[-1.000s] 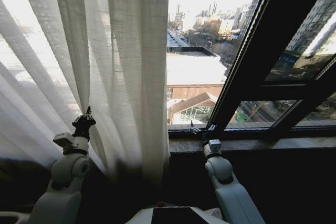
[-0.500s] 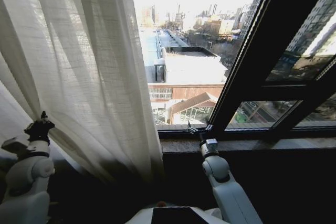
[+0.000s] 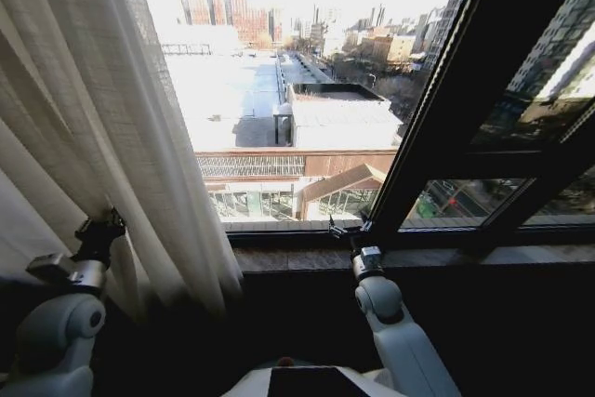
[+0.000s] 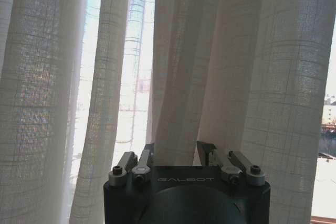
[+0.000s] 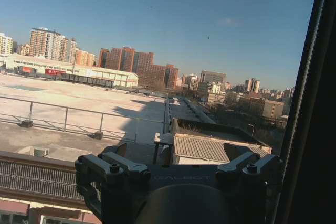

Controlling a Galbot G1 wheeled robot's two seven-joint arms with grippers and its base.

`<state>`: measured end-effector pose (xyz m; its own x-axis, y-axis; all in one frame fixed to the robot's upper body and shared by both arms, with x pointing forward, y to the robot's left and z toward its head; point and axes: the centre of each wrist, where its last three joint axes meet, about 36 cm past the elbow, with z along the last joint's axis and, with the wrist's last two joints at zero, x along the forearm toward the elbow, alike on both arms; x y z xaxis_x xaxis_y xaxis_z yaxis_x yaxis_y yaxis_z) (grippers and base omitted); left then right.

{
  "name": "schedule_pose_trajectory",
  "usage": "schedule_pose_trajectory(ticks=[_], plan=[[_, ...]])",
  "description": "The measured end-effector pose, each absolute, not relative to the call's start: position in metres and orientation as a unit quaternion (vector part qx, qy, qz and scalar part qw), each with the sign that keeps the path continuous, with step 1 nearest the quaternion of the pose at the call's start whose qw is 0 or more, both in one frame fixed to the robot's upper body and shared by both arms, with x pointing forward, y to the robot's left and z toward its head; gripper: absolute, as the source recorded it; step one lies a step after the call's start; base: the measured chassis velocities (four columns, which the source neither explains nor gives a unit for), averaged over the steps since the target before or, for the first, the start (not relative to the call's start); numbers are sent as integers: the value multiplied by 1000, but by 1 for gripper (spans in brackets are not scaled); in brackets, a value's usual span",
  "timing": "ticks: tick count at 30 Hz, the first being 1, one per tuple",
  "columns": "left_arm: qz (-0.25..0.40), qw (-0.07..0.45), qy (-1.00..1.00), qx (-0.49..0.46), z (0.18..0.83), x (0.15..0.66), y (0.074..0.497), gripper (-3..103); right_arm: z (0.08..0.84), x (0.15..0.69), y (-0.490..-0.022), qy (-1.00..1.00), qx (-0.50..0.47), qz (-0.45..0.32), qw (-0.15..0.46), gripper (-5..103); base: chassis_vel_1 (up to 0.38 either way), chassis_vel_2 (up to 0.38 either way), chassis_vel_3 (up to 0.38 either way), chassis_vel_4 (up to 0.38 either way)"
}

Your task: Open the curtains by pulling them apart, changing their state from closed to fully open.

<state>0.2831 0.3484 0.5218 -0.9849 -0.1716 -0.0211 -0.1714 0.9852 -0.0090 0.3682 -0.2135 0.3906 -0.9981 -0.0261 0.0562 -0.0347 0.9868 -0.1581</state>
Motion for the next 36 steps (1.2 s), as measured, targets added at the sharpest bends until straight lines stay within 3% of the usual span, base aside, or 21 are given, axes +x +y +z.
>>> schedule_pose_trajectory(ticks=[2,5,7,9,14,17,36], plan=[[-12,1,997,-80,526,276,328,48,391,368,-213,-996,15,78,27,100,0,0,0,0],[-18,-8,996,-82,531,271,311,54,391,367,-212,-997,15,77,26,100,0,0,0,0],[-22,-14,996,-80,534,269,300,64,391,366,-211,-997,15,75,27,100,0,0,0,0],[-20,-17,997,-74,535,269,295,76,391,366,-210,-997,15,74,28,100,0,0,0,0],[-11,-23,999,-37,534,273,294,86,391,366,-209,-997,17,73,27,100,0,0,0,0],[-1,-27,1000,3,528,284,295,98,392,367,-208,-997,19,74,26,100,0,0,0,0],[4,-34,999,-8,486,354,304,100,398,370,-217,-996,21,85,17,100,0,0,0,0]])
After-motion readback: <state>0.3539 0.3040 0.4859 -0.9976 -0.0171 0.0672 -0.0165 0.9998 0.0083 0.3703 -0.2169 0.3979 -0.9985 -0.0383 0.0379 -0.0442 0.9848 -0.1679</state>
